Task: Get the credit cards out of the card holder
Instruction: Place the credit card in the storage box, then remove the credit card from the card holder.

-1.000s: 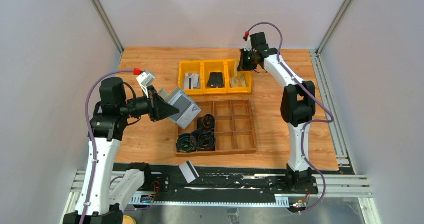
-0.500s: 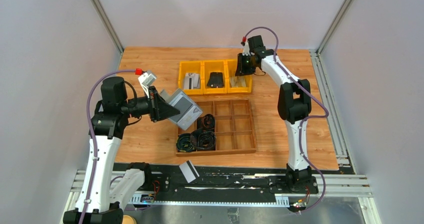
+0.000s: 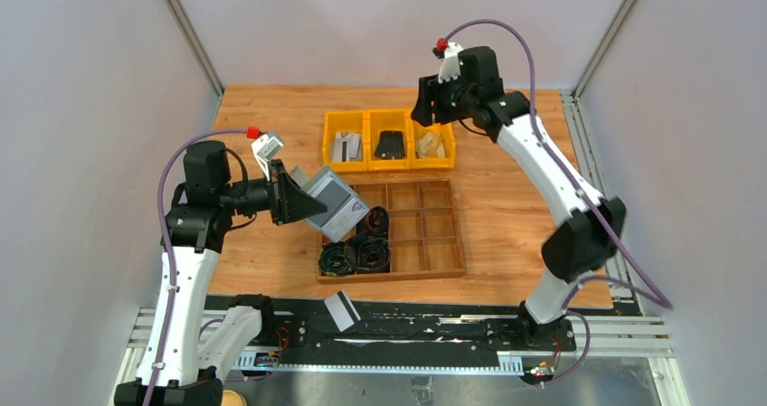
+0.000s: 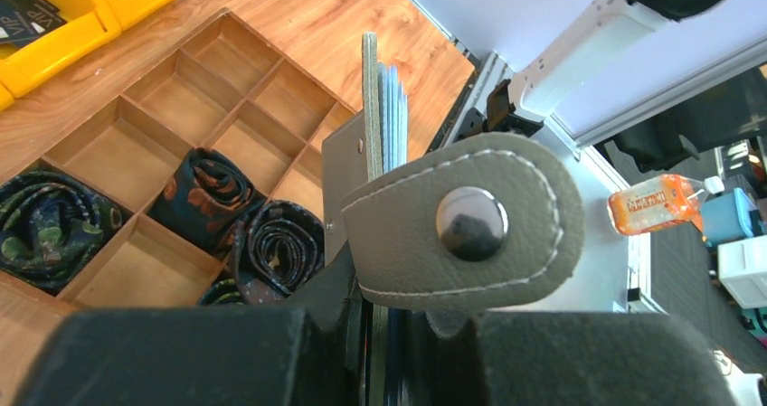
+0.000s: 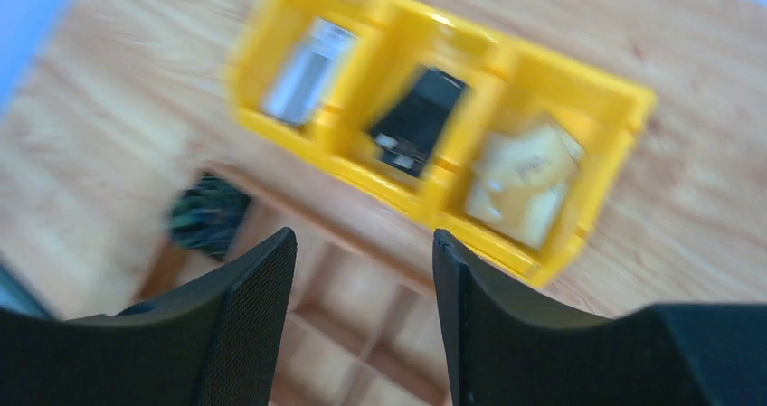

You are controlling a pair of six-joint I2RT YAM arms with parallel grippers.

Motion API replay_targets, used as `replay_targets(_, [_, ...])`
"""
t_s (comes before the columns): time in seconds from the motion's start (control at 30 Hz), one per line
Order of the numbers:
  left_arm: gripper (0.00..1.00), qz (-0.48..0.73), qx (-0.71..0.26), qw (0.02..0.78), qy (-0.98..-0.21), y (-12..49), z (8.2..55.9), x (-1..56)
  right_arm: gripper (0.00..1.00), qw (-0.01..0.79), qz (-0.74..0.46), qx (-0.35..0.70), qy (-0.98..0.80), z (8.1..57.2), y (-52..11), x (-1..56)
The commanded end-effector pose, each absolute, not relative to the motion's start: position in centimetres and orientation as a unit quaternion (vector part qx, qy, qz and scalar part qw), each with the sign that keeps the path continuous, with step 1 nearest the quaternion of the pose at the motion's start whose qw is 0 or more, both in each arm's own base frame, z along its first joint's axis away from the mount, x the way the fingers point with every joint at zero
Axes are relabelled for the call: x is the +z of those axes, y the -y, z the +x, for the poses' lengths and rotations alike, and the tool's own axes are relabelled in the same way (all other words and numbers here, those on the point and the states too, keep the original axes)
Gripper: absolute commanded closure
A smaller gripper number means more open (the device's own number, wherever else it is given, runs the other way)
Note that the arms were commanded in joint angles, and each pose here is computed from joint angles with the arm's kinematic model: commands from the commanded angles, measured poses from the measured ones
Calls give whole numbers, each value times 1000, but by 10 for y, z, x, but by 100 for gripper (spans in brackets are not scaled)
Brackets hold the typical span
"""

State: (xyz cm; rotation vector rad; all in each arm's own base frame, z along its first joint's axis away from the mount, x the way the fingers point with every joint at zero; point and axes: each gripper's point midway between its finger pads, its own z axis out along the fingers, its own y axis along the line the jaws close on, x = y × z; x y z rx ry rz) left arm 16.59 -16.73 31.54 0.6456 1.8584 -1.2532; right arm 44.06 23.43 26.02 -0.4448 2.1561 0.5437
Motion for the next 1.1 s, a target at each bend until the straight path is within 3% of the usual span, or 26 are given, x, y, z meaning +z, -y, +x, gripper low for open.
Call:
replay_targets(0.0, [96,267,-511,390,-717,170,155,321,37,448,-273,313,-792,371,-282,317])
replay_targets(0.13, [97,274,-520,384,-712,172,151,321,24,408,-373,467,-690,278,-333,352])
replay_targets(0.23, [97,278,-528,382,-706,173,146,324,21,370,-449,533,-614,214,-353,371])
replay_targets(0.5, [98,297,-542,383,-687,175,129,330,21,285,-558,539,-563,137,-381,351])
replay_targets(0.63, [98,297,-547,379,-685,175,126,330,38,263,-576,549,-546,119,-392,350])
replay_targets(0.77, [98,301,-550,380,-680,176,122,333,70,259,-568,563,-542,119,-401,358])
replay_targets(0.9, [97,302,-553,379,-678,176,120,336,82,250,-545,595,-536,115,-407,367])
replay_targets(0.97, [94,301,-552,379,-679,176,120,336,93,249,-538,608,-527,113,-409,370])
replay_targets(1.0, [86,301,-551,380,-679,176,121,337,99,252,-533,611,-528,114,-409,372])
replay_targets(1.07, [51,297,-545,385,-683,175,123,337,100,267,-514,614,-536,121,-409,376])
